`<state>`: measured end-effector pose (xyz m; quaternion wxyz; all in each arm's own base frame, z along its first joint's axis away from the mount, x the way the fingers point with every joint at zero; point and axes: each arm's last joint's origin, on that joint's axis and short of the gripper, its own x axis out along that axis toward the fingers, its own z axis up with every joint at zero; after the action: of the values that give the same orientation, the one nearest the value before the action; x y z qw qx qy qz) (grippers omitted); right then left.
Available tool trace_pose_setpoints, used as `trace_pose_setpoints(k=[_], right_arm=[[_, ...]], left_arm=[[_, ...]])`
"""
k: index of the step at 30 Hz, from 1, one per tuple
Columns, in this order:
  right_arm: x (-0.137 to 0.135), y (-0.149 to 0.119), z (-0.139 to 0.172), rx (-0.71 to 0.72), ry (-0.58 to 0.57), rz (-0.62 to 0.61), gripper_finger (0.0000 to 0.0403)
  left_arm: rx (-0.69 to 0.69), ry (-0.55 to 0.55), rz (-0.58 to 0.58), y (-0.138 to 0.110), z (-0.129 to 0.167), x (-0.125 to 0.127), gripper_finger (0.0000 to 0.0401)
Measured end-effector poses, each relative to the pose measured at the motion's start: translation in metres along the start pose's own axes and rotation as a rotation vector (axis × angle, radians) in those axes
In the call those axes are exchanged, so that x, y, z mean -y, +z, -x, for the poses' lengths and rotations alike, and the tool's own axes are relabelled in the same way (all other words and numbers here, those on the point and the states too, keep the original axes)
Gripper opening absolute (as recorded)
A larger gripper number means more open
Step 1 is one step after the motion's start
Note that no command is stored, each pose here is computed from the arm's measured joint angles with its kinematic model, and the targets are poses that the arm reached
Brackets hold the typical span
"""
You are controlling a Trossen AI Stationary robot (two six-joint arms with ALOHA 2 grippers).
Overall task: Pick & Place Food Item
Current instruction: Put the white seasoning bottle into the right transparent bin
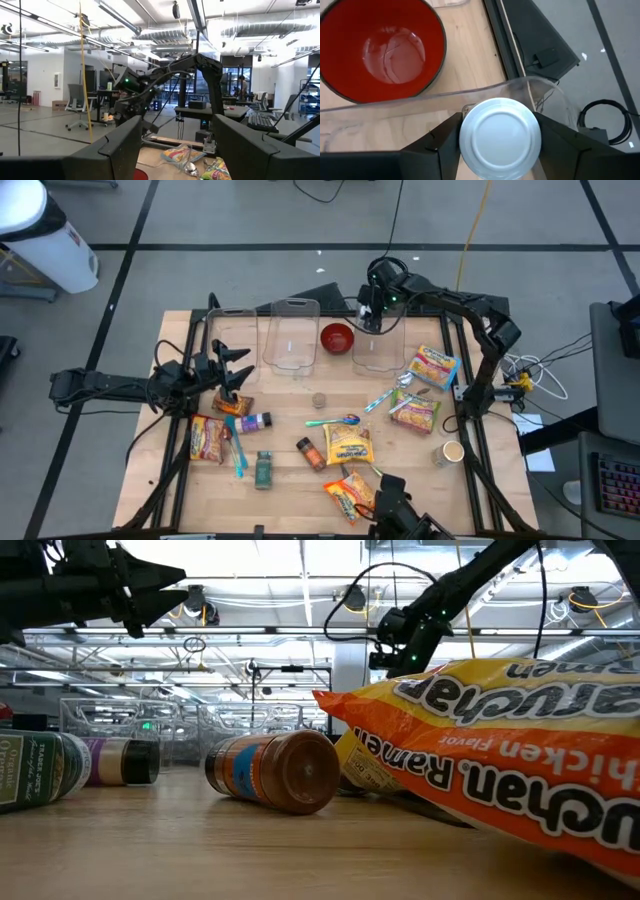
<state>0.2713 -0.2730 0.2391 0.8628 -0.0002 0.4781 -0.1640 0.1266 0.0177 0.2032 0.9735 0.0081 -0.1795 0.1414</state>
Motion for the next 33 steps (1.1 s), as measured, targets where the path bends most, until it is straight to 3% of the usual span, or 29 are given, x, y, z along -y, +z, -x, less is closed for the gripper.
trace_pose_setpoints(k=[33], right_arm=[[0.002, -0.011, -0.013, -0.032, -0.014, 0.012, 0.0199]], left_arm=[[-0.008, -0.001, -0.016, -0.001, 0.0, 0.0, 0.0253]])
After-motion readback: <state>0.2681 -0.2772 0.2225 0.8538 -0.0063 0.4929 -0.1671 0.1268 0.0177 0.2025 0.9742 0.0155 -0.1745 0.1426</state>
